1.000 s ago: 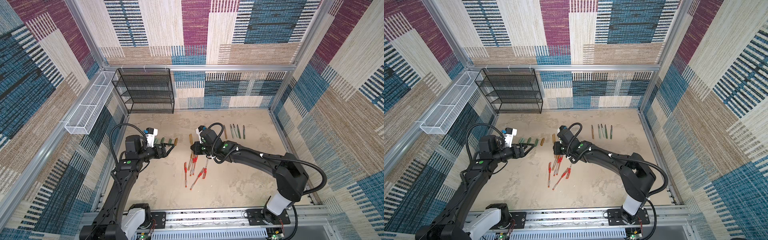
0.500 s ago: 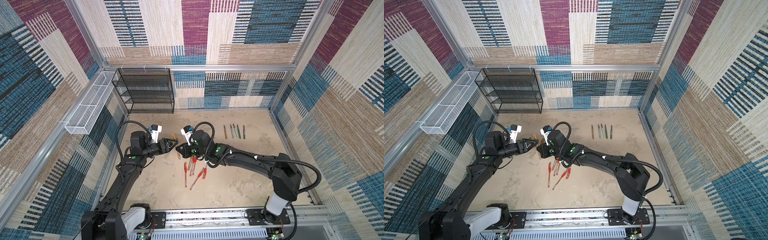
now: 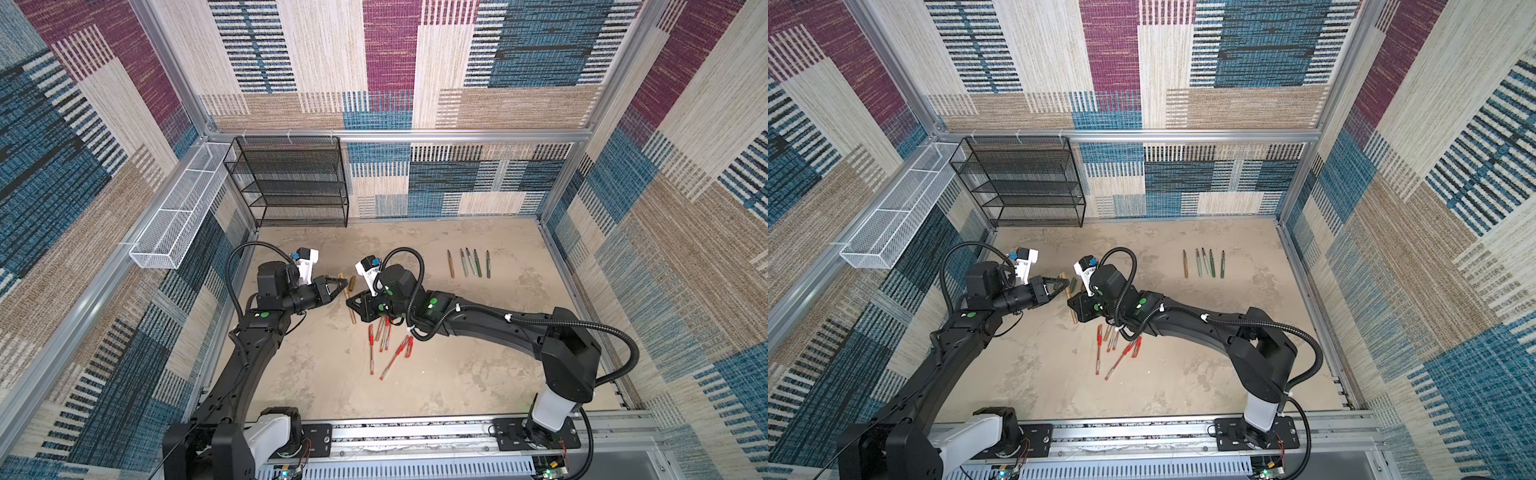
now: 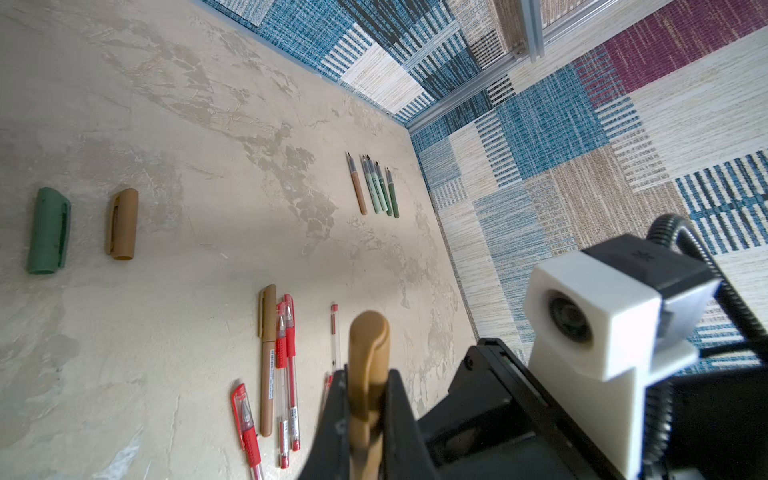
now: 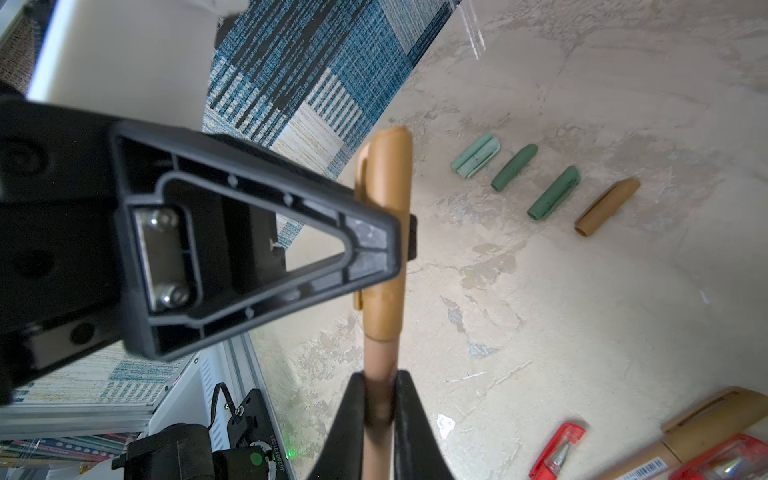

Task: Open the pen caps
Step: 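Raise the pen cap-first toward the left gripper while left reaches for the cap, then close the left gripper on the tan cap and pull it off the pen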

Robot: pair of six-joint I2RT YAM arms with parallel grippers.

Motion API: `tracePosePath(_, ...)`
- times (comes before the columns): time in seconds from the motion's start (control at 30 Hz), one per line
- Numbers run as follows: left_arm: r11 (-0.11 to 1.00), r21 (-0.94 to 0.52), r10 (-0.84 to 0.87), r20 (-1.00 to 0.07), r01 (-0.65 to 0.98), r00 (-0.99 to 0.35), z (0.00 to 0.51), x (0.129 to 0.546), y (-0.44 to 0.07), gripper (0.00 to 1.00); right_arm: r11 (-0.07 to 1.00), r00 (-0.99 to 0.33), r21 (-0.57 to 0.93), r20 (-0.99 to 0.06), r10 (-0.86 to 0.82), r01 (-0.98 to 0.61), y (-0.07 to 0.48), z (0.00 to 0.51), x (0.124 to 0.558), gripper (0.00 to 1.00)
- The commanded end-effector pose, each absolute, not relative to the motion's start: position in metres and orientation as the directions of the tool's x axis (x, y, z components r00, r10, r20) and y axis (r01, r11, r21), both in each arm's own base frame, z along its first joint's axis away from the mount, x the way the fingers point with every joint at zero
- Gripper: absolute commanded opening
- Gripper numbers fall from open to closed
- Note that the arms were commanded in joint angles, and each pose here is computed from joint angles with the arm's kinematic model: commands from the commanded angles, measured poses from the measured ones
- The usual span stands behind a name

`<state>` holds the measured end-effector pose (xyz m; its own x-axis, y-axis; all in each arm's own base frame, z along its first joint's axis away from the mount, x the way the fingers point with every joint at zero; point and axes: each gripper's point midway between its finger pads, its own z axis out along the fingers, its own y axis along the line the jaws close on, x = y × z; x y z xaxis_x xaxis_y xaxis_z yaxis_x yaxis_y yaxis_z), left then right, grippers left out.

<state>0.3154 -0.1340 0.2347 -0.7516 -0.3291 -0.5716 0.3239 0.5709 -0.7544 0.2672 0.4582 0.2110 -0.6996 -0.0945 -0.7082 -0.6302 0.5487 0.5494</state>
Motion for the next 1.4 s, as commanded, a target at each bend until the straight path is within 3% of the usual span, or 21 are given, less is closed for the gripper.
tracePosePath(0.0,0.561,-0.751,-0.328,-0.588,0.349,-0.739,0.241,0.315,-0.135,0.00,0.511,-0.676,0.543,-0.729,-0.106,-0.666,0.463,0.219,0.261,0.08)
tracePosePath(0.17,0.563,-0.748,-0.333,-0.594,0.350,-0.733,0.243,0.314,-0.133,0.00,0.513,-0.674,0.545,-0.732,-0.095,-0.663,0.464,0.220,0.263,0.25)
tracePosePath(0.33,0.566,-0.751,-0.334,-0.586,0.340,-0.738,0.241,0.314,-0.132,0.00,0.531,-0.678,0.531,-0.726,-0.117,-0.660,0.471,0.214,0.269,0.27)
tracePosePath(0.5,0.573,-0.742,-0.329,-0.598,0.349,-0.731,0.242,0.313,-0.131,0.00,0.540,-0.678,0.525,-0.725,-0.120,-0.658,0.470,0.210,0.270,0.07)
tracePosePath(0.63,0.598,-0.731,-0.334,-0.599,0.328,-0.727,0.243,0.317,-0.126,0.00,0.537,-0.691,0.539,-0.713,-0.120,-0.649,0.463,0.204,0.263,0.00)
tracePosePath(0.87,0.637,-0.699,-0.307,-0.616,0.325,-0.725,0.262,0.323,-0.123,0.00,0.547,-0.715,0.548,-0.684,-0.141,-0.632,0.447,0.184,0.246,0.00)
tracePosePath(1.37,0.719,-0.625,-0.334,-0.695,0.306,-0.636,0.283,0.389,-0.106,0.00,0.608,-0.728,0.549,-0.682,-0.071,-0.574,0.398,0.173,0.232,0.00)
